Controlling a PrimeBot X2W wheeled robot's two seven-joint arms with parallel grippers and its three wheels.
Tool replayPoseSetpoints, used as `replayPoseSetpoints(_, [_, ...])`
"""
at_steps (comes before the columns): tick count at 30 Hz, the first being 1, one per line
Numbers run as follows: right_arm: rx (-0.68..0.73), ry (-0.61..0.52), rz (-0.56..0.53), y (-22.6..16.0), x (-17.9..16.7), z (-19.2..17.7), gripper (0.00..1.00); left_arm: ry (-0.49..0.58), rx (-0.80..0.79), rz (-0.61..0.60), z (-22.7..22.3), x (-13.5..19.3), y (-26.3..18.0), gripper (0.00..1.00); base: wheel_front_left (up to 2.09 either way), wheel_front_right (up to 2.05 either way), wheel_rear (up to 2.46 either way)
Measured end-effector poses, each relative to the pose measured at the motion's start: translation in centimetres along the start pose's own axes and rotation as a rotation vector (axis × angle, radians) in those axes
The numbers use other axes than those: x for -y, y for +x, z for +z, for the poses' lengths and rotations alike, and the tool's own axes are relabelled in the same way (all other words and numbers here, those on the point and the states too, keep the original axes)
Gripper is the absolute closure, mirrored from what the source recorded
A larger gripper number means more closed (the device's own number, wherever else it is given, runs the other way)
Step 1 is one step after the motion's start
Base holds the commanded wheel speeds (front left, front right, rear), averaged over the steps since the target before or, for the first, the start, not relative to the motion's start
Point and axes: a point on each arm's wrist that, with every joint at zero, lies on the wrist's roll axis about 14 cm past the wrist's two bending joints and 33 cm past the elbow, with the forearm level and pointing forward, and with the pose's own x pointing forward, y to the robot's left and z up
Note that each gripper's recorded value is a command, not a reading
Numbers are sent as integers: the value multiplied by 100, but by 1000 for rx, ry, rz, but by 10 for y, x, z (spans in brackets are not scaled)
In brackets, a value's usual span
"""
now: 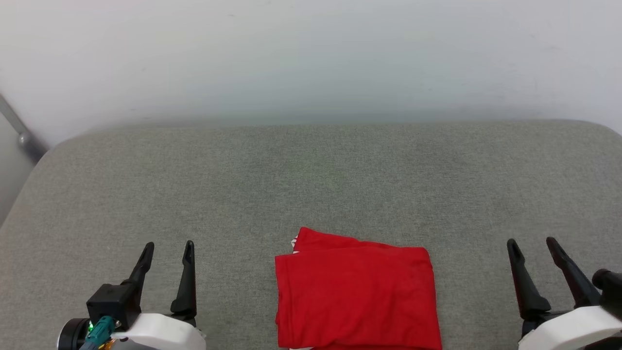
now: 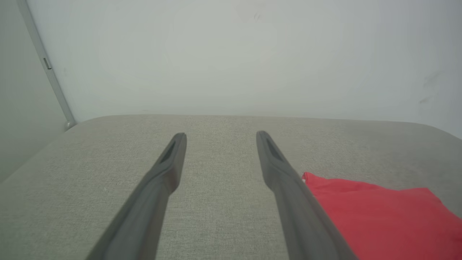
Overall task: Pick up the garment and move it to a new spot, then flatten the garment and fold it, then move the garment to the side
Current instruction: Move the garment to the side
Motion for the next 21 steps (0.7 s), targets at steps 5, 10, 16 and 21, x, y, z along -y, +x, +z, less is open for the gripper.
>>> replayPoseSetpoints(5, [-41,83,-111,0,39,-2,0,-6,3,27,0,-7,2,0,0,0,0])
replayPoseSetpoints(10, [-164,224,-236,4,87,-22,0,-9,3,45,0,-11,2,0,0,0,0])
replayPoseSetpoints(16, [-610,502,-244,-5,96,-102,0,-22,19,78,1,-18,5,0,0,0,0])
replayPoseSetpoints(21, [-882,750,-95,-8,44,-144,0,-27,27,100,1,-22,7,0,0,0,0])
